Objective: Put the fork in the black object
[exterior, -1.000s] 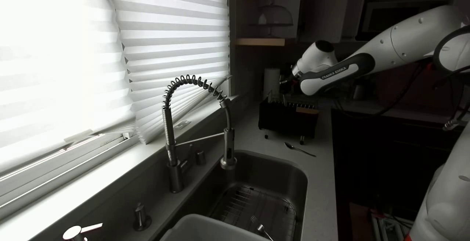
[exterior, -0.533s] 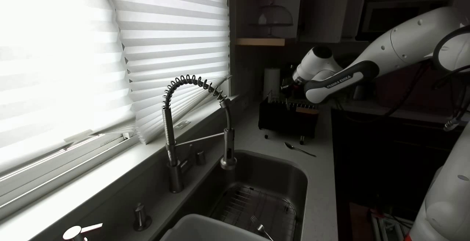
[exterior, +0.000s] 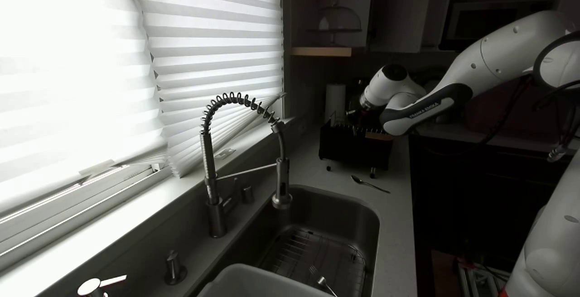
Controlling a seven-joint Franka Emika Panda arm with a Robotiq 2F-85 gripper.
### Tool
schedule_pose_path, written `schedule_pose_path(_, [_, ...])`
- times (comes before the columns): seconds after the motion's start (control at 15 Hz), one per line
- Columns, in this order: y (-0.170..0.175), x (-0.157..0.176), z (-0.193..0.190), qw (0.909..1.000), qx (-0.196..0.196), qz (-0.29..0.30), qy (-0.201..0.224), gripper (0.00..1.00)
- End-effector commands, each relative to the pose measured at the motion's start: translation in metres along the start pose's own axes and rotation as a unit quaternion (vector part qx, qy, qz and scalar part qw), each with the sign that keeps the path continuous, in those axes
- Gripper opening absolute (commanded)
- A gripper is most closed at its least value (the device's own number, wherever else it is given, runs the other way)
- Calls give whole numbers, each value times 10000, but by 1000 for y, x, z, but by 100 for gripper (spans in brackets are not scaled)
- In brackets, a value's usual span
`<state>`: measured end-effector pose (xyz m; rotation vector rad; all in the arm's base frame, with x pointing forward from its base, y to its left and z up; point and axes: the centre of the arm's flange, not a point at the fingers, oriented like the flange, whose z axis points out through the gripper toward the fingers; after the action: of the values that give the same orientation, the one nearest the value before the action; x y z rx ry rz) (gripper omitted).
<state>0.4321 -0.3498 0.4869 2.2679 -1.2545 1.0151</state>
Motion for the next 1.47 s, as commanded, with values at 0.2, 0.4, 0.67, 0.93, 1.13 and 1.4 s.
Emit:
schedule_pose_path(0.2, [0,-26,12,9998,-167,85,88,2])
schedule_pose_path(0.4, [-1,-33,17,9996,-257,54,105,2])
schedule_pose_path(0.67, [-3,-36,18,9997,-229,18,15,34])
schedule_pose_path(0.93, [-6,-31,5,9999,-104,75,-35,63])
schedule_pose_path(1.13, [-7,-26,-5,9998,-88,171,-55,85])
schedule_pose_path(1.4, [-5,-15,-20,9996,34,295,-41,100])
